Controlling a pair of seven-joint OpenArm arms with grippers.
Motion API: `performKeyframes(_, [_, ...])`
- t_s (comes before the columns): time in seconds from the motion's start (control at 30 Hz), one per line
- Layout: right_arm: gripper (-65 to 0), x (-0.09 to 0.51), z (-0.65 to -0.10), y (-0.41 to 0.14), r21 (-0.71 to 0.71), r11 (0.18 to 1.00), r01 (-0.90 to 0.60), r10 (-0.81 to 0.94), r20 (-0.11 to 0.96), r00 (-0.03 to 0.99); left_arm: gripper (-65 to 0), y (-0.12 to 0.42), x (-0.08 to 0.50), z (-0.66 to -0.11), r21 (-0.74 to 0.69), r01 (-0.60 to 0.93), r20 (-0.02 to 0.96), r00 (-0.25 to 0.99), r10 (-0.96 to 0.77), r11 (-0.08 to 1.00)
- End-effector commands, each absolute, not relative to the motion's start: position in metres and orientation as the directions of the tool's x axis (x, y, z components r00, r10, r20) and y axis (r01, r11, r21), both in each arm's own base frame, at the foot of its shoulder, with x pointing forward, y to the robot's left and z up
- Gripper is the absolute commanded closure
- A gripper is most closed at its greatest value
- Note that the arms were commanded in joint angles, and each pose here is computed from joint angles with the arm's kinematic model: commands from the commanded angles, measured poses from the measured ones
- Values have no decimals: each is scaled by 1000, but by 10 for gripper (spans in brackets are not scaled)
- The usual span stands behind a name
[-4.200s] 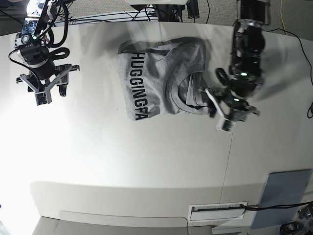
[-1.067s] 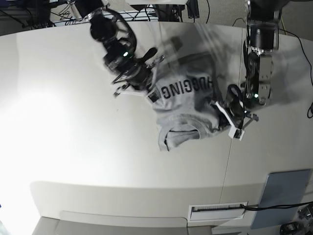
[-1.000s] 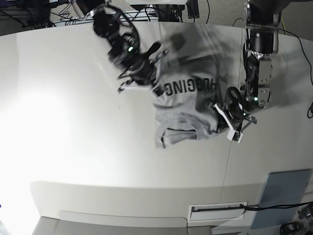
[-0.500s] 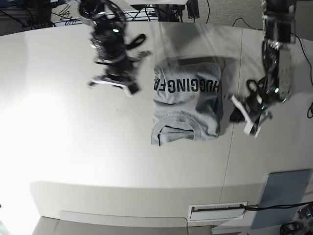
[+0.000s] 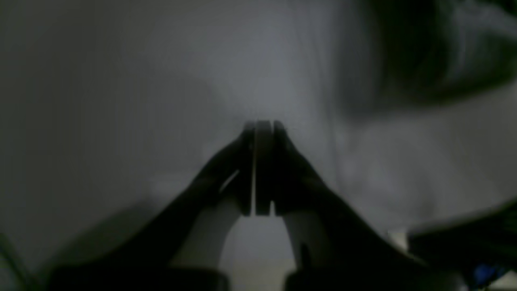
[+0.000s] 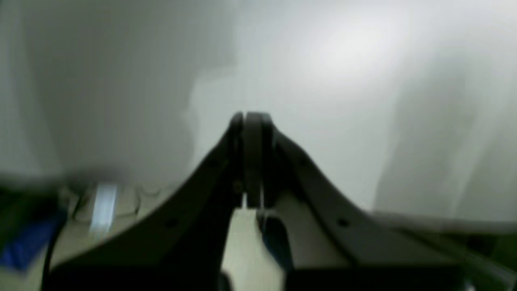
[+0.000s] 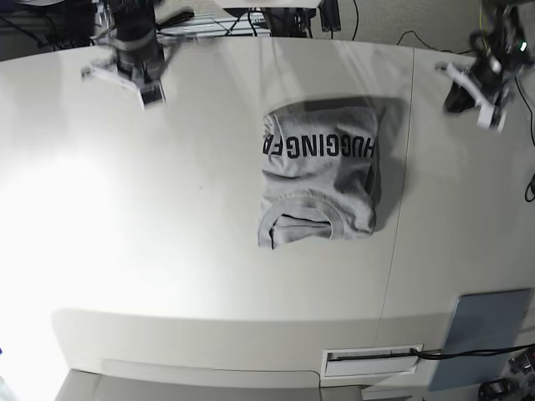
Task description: Fold the T-shirt properly
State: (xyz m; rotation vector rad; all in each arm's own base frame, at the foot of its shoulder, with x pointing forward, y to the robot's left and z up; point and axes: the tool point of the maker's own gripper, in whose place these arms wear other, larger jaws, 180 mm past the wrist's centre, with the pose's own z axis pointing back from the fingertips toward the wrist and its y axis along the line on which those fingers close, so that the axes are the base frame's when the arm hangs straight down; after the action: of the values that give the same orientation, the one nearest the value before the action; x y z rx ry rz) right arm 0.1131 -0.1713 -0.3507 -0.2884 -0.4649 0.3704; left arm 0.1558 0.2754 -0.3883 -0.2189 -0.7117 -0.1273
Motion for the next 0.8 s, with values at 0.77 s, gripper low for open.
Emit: performKeyframes(0.77, [0, -79, -490, -237, -291, 806, -516, 466, -227, 855, 0, 201, -94, -547, -427, -146, 82, 977, 199, 892])
